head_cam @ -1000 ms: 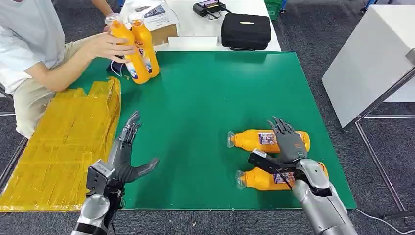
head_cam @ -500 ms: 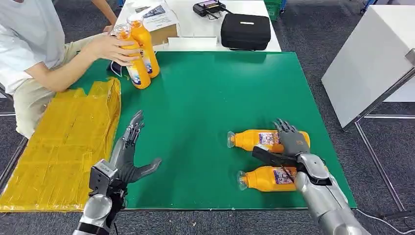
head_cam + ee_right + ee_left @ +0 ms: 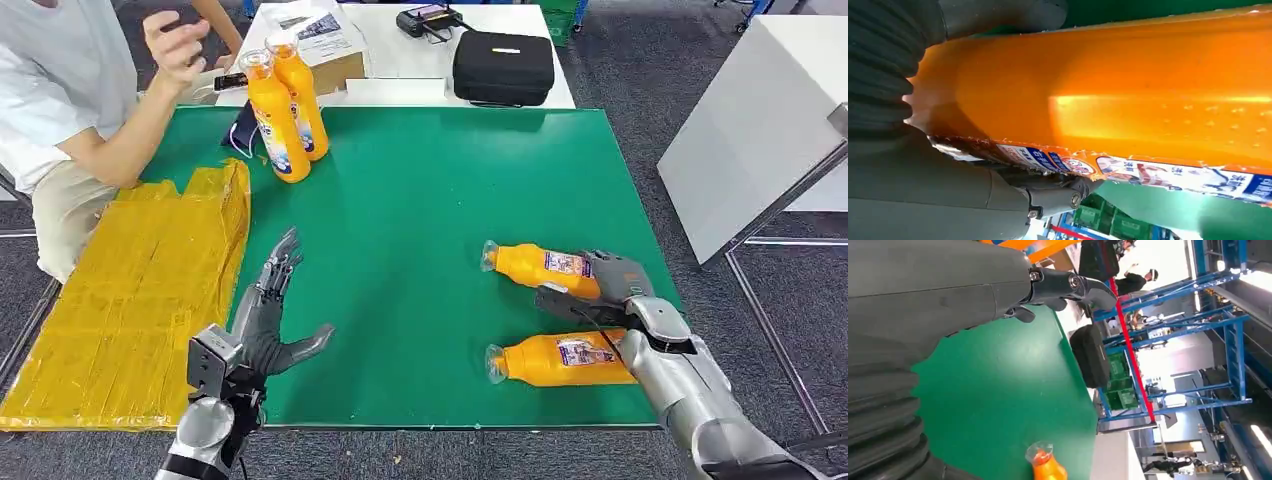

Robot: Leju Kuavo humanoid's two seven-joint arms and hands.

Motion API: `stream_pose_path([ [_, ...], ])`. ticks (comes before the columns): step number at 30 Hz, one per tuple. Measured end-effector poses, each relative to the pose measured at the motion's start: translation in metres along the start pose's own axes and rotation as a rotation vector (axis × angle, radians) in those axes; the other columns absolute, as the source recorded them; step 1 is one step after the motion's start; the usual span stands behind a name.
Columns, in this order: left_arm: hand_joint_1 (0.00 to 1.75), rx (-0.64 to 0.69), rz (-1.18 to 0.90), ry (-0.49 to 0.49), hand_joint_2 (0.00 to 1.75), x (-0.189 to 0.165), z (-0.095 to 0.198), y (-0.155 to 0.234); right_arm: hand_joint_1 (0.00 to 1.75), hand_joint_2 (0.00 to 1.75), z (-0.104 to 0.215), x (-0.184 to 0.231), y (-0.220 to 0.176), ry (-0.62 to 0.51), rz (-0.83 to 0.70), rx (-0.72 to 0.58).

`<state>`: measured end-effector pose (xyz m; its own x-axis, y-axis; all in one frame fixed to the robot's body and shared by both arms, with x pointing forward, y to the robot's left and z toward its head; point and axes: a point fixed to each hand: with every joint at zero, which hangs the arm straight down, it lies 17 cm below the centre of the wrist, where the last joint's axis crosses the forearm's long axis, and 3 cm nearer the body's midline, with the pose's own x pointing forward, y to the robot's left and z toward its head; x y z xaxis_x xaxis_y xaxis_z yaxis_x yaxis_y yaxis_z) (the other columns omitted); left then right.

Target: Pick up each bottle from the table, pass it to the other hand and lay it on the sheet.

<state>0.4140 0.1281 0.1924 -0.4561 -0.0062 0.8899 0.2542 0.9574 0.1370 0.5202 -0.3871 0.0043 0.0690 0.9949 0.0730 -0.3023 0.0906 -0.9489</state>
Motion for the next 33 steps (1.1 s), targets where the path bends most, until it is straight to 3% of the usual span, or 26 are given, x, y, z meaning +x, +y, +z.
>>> stream_pose_path([
  [5,0.00,0.004,0.000,0.009,1.75,-0.002,0.000,0.001,1.75,1.75,-0.001,0.022,-0.014,-0.052,-0.086,-0.096],
  [13,0.00,0.003,-0.007,0.022,1.75,-0.002,-0.004,0.000,1.75,1.75,0.026,0.086,-0.066,-0.176,-0.301,-0.386],
  [19,0.00,-0.039,-0.018,0.012,1.75,0.001,-0.012,-0.015,1.75,1.75,0.077,0.131,-0.131,-0.321,-0.508,-0.678],
  [22,0.00,-0.071,-0.023,-0.001,1.75,0.005,-0.019,-0.026,1.75,1.75,0.103,0.156,-0.155,-0.388,-0.628,-0.756],
  [26,0.00,-0.101,-0.024,-0.012,1.75,0.009,-0.025,-0.038,1.75,1.75,0.122,0.195,-0.163,-0.501,-0.794,-0.717],
  [29,0.00,-0.118,-0.023,-0.016,1.75,0.011,-0.030,-0.044,1.75,1.75,0.130,0.233,-0.153,-0.605,-0.899,-0.618],
  [33,0.00,-0.134,-0.023,-0.019,1.75,0.011,-0.034,-0.049,1.75,1.75,0.141,0.268,-0.147,-0.679,-0.954,-0.559],
])
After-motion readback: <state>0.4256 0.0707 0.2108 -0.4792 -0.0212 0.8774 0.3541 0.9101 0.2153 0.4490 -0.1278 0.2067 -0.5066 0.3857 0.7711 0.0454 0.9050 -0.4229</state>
